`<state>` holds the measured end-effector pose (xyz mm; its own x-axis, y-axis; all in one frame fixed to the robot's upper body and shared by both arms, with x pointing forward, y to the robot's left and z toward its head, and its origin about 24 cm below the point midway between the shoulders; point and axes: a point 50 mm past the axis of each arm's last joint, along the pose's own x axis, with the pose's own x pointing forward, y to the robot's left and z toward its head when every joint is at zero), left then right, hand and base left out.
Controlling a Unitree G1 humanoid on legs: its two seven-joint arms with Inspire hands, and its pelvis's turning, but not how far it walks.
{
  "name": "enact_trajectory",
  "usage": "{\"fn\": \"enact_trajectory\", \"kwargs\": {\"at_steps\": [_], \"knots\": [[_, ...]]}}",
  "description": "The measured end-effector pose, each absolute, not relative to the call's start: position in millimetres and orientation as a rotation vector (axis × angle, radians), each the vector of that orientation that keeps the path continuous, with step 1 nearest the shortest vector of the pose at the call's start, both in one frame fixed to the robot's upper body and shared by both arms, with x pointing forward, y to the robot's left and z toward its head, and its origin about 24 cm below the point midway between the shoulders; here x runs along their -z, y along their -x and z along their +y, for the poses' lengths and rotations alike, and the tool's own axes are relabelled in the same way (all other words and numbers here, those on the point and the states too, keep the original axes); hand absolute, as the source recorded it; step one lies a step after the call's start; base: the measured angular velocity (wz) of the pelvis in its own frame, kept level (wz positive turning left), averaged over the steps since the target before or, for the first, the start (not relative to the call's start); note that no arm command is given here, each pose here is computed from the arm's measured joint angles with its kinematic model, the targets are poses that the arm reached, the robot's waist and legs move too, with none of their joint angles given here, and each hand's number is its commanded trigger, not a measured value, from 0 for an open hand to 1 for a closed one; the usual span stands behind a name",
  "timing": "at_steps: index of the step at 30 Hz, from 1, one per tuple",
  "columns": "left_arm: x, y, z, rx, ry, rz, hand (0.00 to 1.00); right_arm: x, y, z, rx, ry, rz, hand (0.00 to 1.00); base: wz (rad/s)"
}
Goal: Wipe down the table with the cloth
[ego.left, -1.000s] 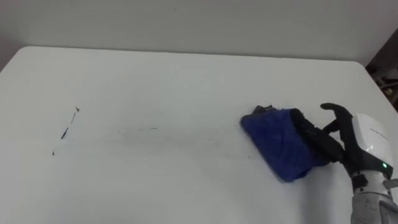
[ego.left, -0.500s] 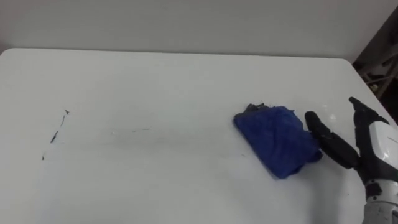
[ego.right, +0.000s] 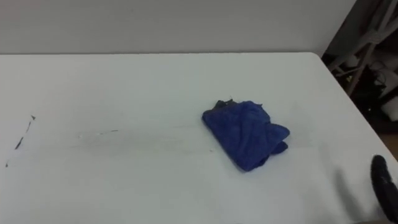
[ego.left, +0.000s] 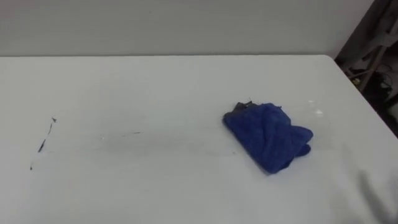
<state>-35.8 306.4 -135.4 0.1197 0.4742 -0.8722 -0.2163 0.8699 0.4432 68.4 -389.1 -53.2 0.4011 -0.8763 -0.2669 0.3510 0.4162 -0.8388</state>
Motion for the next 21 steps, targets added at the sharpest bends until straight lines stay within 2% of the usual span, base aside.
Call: {"fn": "enact_trajectory", "kwargs": {"at_steps": [4,12,21], "knots": [[135,34,307,-0.520,-0.220,1.362,0.00,73,-34,-389,0.986,0.608,0.957,0.00,0.00],[135,38,308,-0.532,-0.216,1.390,0.00,99,21,-377,1.031,0.483,1.251,0.00,-0.01],[137,40,305,-0.534,-0.200,1.428,0.00,115,58,-355,0.942,0.392,1.502,0.00,-0.01]]}}
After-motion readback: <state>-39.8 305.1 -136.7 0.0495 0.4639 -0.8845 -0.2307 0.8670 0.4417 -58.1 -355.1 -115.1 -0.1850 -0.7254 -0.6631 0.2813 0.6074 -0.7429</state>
